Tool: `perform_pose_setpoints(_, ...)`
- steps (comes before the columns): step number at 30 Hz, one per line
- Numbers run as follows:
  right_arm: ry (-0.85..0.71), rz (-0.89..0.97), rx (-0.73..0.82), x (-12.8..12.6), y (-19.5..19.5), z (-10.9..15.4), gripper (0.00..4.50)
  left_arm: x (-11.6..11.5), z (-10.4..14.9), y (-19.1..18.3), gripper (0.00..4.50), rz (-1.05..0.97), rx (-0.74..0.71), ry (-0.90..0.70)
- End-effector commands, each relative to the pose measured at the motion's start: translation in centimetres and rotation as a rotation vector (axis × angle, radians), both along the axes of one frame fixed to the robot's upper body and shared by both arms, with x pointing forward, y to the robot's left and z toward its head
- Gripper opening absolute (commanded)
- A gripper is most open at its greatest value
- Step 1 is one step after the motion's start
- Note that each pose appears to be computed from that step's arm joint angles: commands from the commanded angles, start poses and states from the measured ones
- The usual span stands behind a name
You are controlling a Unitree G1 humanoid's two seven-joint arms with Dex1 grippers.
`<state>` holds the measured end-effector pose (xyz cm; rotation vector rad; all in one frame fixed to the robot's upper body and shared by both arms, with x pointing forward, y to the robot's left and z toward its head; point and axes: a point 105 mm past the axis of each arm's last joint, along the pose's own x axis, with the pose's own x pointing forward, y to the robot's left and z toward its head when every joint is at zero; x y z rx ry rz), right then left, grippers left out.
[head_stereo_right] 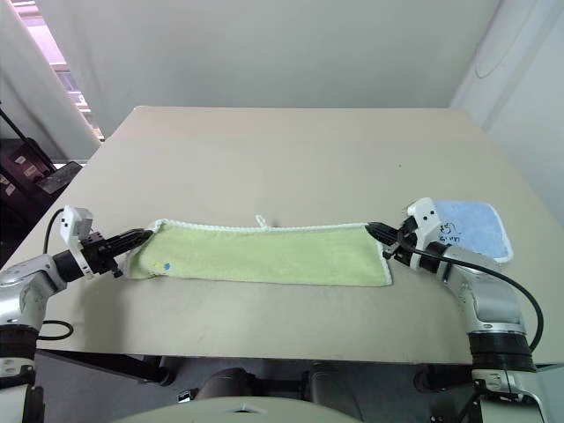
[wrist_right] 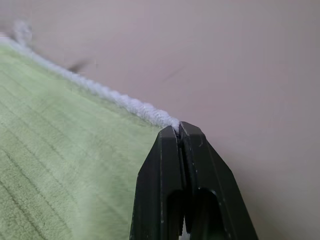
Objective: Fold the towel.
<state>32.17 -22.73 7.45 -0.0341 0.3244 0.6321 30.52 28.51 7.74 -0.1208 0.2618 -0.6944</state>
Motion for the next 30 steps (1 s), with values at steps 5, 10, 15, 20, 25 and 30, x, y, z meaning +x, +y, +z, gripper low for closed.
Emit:
perform_pose_setpoints(5, 0.034, -0.003, 0.032, 0.7, 0.4, 1.0, 1.37, 0.7, 0.8, -0.5, 2.21, -0.011, -0.042, -0.026)
perform_pose_setpoints(10, 0.030, 0.005, 0.099, 0.4, 0.4, 2.8, 3.21, 0.6, 1.7, 0.2, 4.04, 0.015, -0.046, -0.056)
perform_pose_setpoints(15, 0.054, -0.096, 0.283, 0.1, -2.0, 6.1, 4.29, 0.8, 4.9, 2.4, 4.50, 0.116, 0.020, -0.192)
perform_pose_setpoints(20, 0.261, -0.178, 0.576, -1.7, -4.3, 6.3, 4.29, 1.0, 7.9, -0.4, 4.50, 0.026, 0.010, -0.291)
perform_pose_setpoints(25, 0.505, -0.158, 0.778, -4.8, -4.5, 5.3, 4.29, -0.4, 8.0, -5.6, 4.50, -0.193, -0.022, -0.268)
perform_pose_setpoints(30, 0.632, -0.162, 0.854, -7.6, -4.6, 3.8, 4.29, -1.1, 6.4, -8.0, 4.50, -0.284, -0.019, -0.225)
